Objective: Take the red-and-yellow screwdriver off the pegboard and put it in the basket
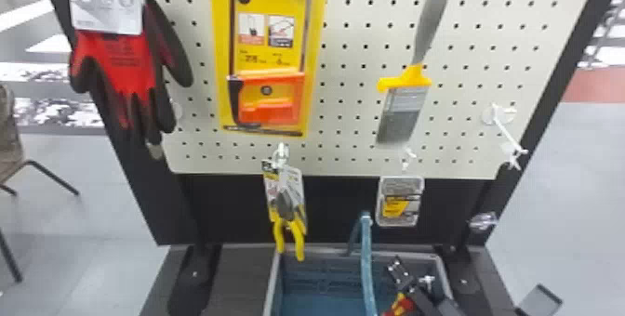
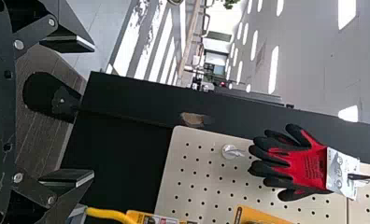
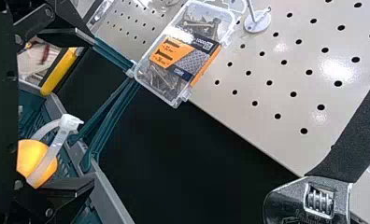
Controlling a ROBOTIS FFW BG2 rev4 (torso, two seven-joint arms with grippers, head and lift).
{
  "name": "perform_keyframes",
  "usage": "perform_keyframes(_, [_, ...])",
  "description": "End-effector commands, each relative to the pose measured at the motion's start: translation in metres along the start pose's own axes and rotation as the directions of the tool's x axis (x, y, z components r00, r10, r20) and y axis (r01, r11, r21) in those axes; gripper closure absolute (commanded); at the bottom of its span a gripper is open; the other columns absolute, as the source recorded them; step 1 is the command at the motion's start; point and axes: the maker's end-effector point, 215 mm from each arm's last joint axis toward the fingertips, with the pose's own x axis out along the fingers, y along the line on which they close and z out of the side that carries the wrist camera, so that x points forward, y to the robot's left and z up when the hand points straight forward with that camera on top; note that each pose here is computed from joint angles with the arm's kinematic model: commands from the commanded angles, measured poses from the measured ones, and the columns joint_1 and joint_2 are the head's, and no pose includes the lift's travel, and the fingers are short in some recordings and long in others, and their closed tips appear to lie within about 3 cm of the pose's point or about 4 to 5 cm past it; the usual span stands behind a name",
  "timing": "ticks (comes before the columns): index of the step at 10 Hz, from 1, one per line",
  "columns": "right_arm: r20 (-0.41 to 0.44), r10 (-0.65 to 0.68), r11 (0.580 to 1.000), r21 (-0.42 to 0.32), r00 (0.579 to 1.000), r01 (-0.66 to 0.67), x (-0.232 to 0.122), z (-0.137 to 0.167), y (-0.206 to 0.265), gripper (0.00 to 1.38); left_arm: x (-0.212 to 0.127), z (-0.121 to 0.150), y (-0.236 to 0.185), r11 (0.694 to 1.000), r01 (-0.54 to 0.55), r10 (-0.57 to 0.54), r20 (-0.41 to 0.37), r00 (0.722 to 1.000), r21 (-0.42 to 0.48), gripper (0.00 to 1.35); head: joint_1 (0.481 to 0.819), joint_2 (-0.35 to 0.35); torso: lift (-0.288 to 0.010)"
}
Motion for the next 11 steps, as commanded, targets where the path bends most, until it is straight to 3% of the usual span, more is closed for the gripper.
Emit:
perform_keyframes(1, [-0.001, -0.002, 1.0, 0.001, 1.0, 0.002, -0.0003, -0.0007, -0.001, 0.23, 0.0007, 0.0004, -0.0003, 1.0, 0.0, 0.0, 0.002, 1.0, -0.001, 0.33, 0.549, 0.0, -0.1])
perform_keyframes(11, [0.004, -0.003, 1.0, 0.0, 1.0, 0.003, -0.0015, 0.0003, -0.0009, 0.23, -0.0001, -0.0001, 0.0, 1.0, 0.0, 0.0, 0.0, 1.0, 0.0, 0.33, 0.549, 0.0, -0.1])
